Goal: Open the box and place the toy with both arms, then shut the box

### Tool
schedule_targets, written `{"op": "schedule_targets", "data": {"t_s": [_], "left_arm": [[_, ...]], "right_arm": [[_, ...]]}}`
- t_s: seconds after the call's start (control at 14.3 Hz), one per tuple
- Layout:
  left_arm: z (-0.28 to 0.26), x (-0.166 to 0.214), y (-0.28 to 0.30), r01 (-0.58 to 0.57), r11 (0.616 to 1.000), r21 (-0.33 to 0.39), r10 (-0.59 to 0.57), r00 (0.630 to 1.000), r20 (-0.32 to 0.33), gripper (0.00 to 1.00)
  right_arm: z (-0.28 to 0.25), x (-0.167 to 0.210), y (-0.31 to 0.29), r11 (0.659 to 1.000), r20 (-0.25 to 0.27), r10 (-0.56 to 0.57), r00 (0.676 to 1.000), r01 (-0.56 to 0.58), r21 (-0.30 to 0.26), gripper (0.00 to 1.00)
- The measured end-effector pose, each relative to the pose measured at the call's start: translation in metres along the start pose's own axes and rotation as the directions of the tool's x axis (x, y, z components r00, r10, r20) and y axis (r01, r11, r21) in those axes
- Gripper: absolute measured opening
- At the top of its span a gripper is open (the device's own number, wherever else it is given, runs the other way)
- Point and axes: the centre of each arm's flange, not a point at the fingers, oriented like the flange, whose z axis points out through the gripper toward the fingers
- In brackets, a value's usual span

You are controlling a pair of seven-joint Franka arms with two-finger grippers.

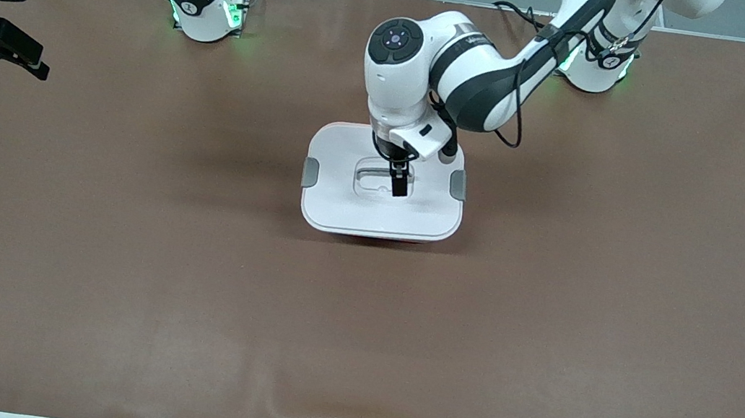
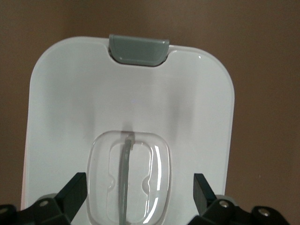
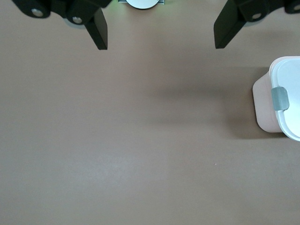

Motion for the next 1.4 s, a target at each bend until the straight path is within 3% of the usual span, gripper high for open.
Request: {"op": "schedule_targets", "data": {"t_s": [0.28,0.56,0.98,1.4], "left_arm": [[-0.014,0.030,0.026,-0.202,0.979,0.030,0.203,0.979,-0.023,1.00],[-0.016,0.069,0.057,-0.382,0.921,0.073,0.385,0.922,-0.033,1.00],[-0.025,0.130,0.104,-0.614,0.785,0.075,0.616,0.787,-0.004,1.00],[-0.032,0.192,0.142,-0.725,0.685,0.063,0.724,0.688,0.047,1.00]], "right_arm": [[0.000,0.000,0.000,1.000,0.000,0.000,1.000,0.000,0.000,1.00],[0.000,0.000,-0.001,1.000,0.000,-0.002,1.000,0.002,0.000,1.00],[0.000,0.000,-0.001,1.000,0.000,-0.001,1.000,0.001,0.000,1.00],[0.000,0.000,-0.001,1.000,0.000,-0.001,1.000,0.001,0.000,1.00]]}}
